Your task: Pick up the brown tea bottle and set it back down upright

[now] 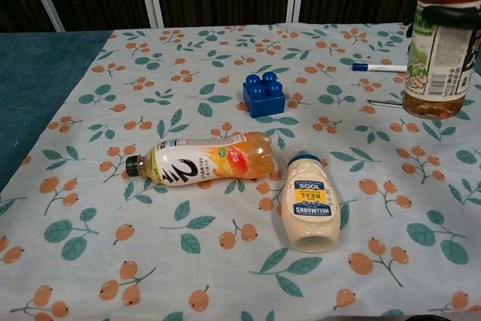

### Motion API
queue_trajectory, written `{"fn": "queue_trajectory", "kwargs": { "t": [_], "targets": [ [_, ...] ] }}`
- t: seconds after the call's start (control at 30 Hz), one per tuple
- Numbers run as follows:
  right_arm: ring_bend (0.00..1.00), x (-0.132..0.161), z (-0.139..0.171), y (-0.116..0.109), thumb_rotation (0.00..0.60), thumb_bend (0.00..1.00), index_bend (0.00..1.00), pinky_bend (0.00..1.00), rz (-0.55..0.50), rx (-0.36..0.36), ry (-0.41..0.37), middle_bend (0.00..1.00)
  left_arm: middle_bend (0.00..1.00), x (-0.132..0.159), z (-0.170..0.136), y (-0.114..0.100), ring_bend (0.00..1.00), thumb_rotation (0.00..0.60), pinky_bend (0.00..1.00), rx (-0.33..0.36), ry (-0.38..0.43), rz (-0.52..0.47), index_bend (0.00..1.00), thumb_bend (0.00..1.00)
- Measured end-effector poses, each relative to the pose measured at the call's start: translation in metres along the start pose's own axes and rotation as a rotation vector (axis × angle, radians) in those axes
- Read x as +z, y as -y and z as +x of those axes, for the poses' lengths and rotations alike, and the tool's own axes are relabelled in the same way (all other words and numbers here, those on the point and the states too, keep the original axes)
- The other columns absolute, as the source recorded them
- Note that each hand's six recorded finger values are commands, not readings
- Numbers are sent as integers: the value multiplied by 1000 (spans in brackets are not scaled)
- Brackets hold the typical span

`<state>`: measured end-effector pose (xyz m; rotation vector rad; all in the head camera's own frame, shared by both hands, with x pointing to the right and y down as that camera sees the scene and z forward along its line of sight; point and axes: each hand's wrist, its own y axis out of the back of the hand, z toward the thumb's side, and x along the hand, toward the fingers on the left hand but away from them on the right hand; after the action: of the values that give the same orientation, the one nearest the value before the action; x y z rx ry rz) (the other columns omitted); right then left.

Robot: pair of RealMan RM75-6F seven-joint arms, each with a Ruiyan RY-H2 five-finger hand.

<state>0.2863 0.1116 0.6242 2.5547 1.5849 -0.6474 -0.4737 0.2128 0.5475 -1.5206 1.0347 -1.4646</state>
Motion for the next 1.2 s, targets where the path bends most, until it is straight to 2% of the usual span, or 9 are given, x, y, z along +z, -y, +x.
{"fn": "queue_trajectory", "kwargs": {
  "t": [0.2,0.37,0.57,0.9,1.2],
  "targets": [
    [563,-19,-6,16,600,470,535,648,228,-102,10,489,27,-1,0,-1,12,600,13,1,-2,-2,122,392],
    [555,-39,-15,28,600,469,535,646,308,-176,43,478,27,-1,0,0,12,600,13,-1,-1,-2,122,392],
    [537,-49,-28,27,600,459,535,642,267,-245,67,469,27,-1,1,0,12,600,13,-1,-1,0,122,392],
    [536,-61,-40,26,600,438,535,625,160,-295,110,453,27,-1,2,0,12,600,13,-4,-3,1,122,392],
    [536,-63,-44,27,600,438,535,614,27,-394,74,453,27,-2,2,0,11,600,29,-4,-4,2,122,392]
  ]
}}
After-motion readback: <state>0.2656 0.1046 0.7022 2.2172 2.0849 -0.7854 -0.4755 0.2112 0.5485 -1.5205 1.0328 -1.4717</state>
